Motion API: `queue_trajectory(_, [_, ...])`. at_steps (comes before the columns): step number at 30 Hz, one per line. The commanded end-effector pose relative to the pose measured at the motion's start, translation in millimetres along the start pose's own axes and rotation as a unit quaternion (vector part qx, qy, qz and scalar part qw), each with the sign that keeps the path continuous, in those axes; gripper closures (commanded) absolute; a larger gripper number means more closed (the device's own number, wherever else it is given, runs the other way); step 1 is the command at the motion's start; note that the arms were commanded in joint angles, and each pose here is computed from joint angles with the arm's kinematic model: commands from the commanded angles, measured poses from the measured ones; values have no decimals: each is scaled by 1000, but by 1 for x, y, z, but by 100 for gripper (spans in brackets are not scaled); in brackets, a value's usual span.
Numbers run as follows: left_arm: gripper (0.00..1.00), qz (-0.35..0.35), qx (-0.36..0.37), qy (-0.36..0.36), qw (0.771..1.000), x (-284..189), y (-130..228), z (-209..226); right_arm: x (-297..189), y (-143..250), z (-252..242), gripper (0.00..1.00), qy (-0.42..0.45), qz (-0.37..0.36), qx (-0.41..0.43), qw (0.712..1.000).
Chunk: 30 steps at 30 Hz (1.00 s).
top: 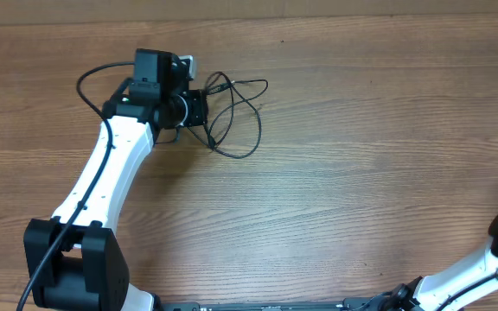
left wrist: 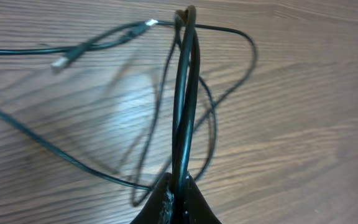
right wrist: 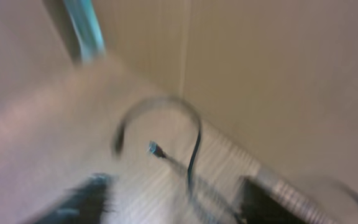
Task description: Untangle cables
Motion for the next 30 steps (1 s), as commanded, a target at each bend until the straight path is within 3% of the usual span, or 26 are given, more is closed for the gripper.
queue_trajectory(1, [96,4,3,31,1000,-2,1,-14,-19,-18,26,14,-50,-15,36,998])
queue_trajectory(3, [96,7,3,33,999,-2,2,-15,-38,-30,40,2,-83,-24,47,995])
queue_trajectory(10, [92,24,2,80,997,-3,7,-29,-129,-56,112,0,-249,-11,65,966])
queue_trajectory(12, [75,28,-1,79,997,-4,9,-28,-159,-61,139,0,-297,-12,60,953])
queue_trajectory(15, [62,36,-4,77,996,-4,13,-27,-194,-64,174,0,-340,-18,45,939])
queue_trajectory(17, [32,41,-7,75,996,-4,15,-26,-214,-59,199,0,-366,-13,29,930])
queue_trajectory(18, [0,46,-9,73,996,-4,17,-26,-225,-52,217,0,-383,-4,18,923])
queue_trajectory(30, [1,45,-38,72,996,-4,16,-26,-293,5,312,0,-474,53,-54,877])
Point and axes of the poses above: each gripper's point midway between its finger pads, its own x axis out along the fingers, its own z axis along the line the jaws close on, y = z × x, the point moved 2 cm from there along -x, back along the fingers, and after that the axes turned 3 degrees about -x, right-handed, at the moved point
